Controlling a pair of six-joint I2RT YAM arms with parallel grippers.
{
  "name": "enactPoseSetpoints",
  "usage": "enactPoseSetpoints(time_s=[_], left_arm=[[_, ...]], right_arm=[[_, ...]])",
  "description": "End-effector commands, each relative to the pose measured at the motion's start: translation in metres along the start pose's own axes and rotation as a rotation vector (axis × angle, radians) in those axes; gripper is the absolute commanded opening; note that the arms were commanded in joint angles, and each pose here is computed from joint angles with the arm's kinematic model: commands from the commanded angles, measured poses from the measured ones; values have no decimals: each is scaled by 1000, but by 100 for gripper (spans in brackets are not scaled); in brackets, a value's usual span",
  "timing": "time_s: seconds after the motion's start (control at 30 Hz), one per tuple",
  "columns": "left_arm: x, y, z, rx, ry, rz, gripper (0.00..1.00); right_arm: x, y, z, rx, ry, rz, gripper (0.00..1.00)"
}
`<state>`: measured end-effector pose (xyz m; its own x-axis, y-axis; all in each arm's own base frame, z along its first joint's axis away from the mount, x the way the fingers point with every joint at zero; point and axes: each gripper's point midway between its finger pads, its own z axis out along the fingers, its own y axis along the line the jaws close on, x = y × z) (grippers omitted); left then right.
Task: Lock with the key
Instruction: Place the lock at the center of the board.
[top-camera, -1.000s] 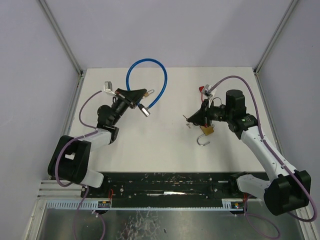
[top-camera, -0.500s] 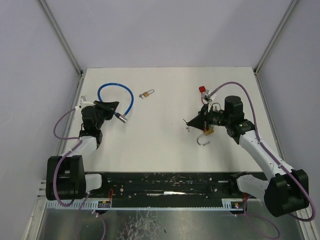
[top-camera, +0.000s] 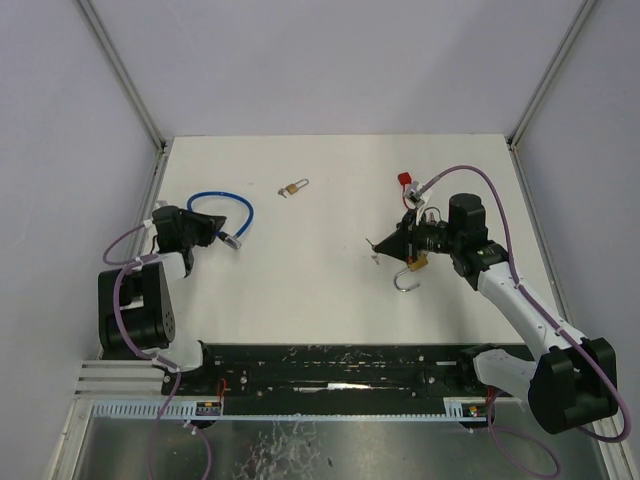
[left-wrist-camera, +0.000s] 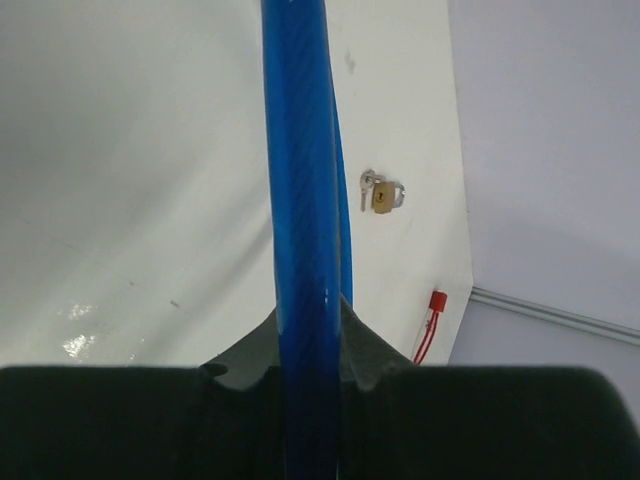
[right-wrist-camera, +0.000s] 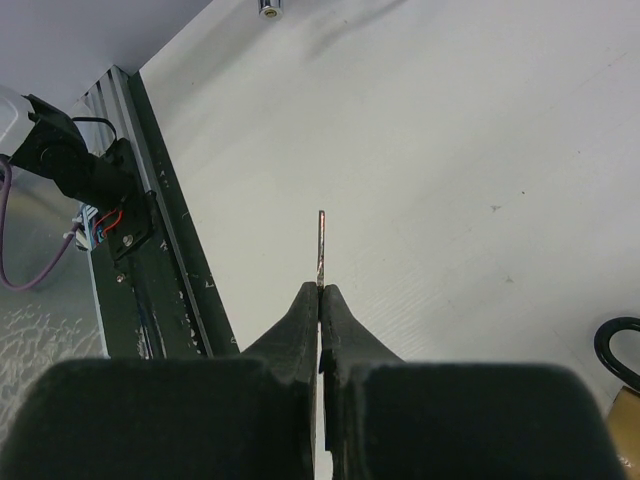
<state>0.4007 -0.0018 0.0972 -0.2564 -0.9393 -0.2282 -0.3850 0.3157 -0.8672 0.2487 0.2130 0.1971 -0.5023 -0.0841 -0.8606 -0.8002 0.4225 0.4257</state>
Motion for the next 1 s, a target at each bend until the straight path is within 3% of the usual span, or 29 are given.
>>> enactPoseSetpoints(time_s=[0.0,0.13,0.4,0.73,0.97], left_arm=[[-15,-7,9,2,-8,69,3],[-16,8,19,-56,8,95,8],[-35,40,19,-293,-10,224,37],[-54,62,-7,-466,-61,320,47],[-72,62,-33,-534,-127,346,49]], right_arm=[[-13,0,0,-3,-40,-40,0],[-12,0,1,-5,-36,-37,0],[-9,-1,2,-5,-32,-32,0],[-7,-2,4,-15,-31,-9,0],[-8,-2,5,-18,-31,-3,0]])
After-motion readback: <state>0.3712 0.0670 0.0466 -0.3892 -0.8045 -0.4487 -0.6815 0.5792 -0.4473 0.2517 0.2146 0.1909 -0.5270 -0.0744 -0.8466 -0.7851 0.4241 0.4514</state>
